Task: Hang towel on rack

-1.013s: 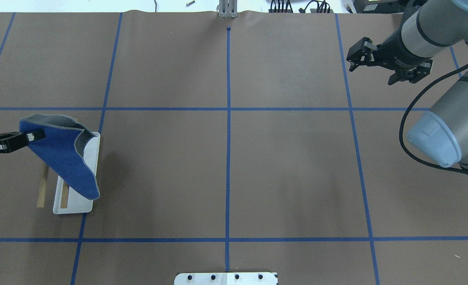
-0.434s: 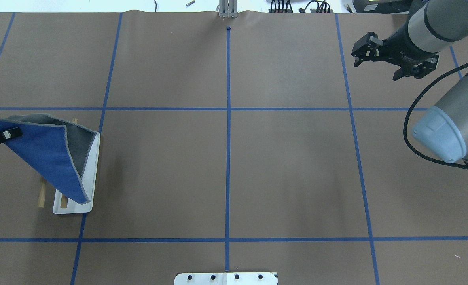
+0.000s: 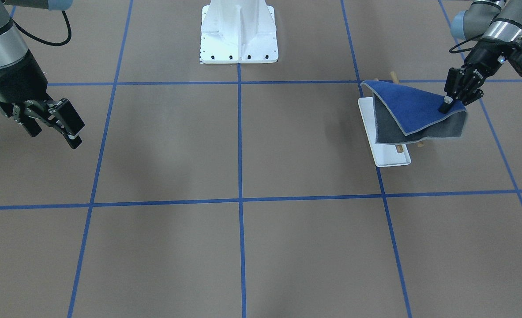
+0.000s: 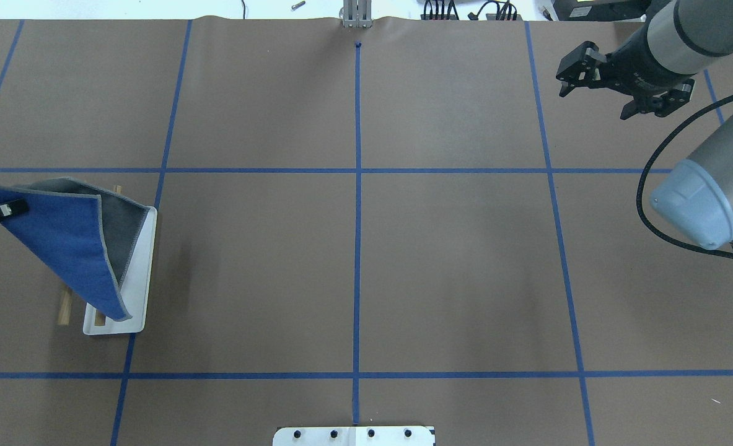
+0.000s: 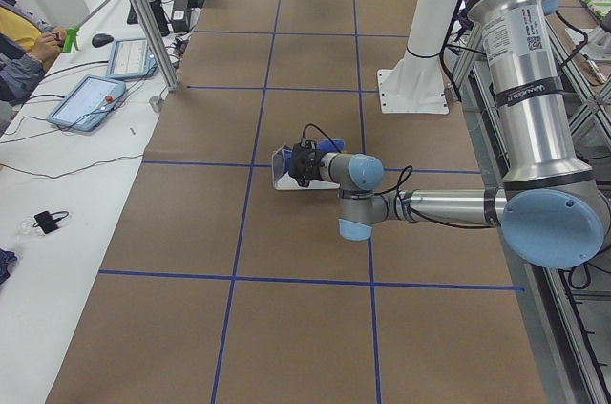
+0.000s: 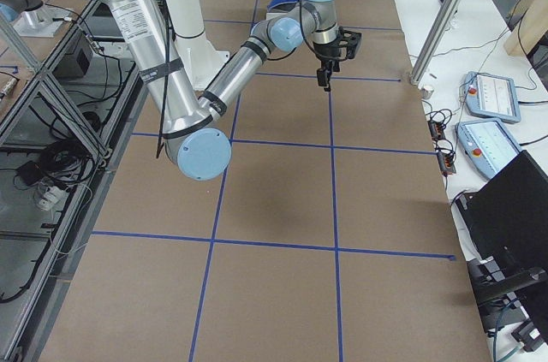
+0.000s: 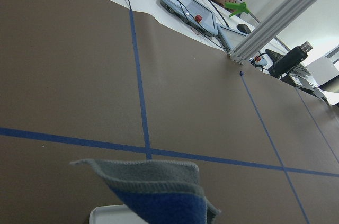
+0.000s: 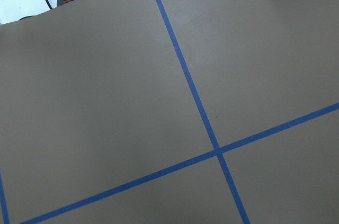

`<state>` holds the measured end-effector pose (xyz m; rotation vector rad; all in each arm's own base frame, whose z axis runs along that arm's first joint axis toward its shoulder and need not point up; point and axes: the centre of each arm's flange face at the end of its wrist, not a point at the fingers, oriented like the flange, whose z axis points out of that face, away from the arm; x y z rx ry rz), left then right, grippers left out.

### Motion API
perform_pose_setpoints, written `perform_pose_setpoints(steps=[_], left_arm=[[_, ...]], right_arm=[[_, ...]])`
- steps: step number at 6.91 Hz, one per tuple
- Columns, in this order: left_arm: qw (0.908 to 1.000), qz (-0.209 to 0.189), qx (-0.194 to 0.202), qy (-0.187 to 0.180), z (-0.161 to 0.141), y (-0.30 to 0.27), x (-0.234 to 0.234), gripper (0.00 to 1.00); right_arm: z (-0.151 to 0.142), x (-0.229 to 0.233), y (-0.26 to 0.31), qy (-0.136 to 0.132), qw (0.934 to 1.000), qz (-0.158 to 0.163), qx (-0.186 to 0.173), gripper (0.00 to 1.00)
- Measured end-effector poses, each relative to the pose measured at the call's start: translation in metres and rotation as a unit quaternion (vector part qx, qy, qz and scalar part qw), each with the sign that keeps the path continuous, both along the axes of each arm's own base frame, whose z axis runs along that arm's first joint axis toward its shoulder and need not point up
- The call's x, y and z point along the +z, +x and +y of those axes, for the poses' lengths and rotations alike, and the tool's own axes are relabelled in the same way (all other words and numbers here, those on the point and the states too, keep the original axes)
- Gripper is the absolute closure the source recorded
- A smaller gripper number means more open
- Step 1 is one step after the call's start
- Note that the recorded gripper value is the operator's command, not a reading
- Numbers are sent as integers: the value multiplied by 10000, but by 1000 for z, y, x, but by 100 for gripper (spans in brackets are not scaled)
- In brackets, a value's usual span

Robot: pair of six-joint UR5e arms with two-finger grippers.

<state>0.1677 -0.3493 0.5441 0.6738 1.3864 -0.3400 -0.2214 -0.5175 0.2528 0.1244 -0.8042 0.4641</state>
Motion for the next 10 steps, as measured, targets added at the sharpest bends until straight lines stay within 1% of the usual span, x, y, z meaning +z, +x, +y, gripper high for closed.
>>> perform_pose_setpoints(steps=[3, 5, 7, 8, 9, 10], left_arm=[[9998, -122, -147, -87, -4, -4, 15, 2], [9988, -318, -326, -157, -12, -18, 31, 2], [9959, -820, -390, 8, -29, -41, 43, 2], [9948, -941, -379, -27, -45, -58, 39, 2], [9930, -1141, -294, -27, -61, -82, 36, 2], [9878, -1548, -128, 94, -76, -107, 36, 2]], right_arm=[[0, -1, 1, -8, 10000, -9, 30, 0], [0, 1, 1, -19, 10000, -1, 24, 0], [0, 2, 1, -28, 10000, 14, 16, 0], [0, 4, 2, -35, 10000, 20, 13, 0], [0, 8, 4, -37, 10000, 46, -12, 0], [0, 15, 8, -13, 9999, 110, -75, 0]])
